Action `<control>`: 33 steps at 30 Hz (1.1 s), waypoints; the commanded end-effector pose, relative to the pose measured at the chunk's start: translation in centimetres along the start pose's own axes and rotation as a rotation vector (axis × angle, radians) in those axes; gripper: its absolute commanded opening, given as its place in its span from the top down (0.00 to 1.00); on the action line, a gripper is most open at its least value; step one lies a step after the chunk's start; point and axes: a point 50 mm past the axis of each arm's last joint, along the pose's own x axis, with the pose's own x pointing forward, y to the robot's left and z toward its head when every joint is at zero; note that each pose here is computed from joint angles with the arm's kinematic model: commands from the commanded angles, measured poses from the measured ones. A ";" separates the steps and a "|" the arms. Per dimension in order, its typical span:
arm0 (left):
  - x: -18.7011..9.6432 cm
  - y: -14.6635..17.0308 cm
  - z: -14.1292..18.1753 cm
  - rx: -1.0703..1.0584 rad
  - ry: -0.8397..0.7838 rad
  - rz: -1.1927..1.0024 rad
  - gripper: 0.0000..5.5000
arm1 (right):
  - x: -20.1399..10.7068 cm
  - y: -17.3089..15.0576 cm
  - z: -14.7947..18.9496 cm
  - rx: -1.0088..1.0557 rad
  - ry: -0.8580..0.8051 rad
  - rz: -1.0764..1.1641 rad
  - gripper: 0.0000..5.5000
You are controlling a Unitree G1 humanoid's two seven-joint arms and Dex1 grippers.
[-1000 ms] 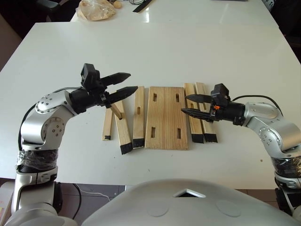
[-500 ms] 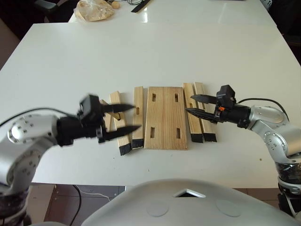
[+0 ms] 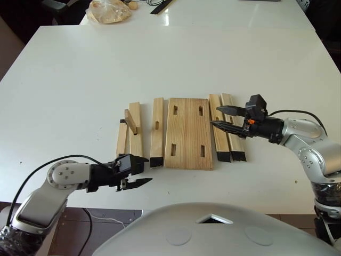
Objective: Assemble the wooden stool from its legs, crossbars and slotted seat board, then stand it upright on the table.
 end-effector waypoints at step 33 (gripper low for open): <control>-1.2 4.3 -1.5 -0.276 0.089 0.555 0.29 | -0.2 0.8 -1.2 -0.014 0.027 -0.047 0.50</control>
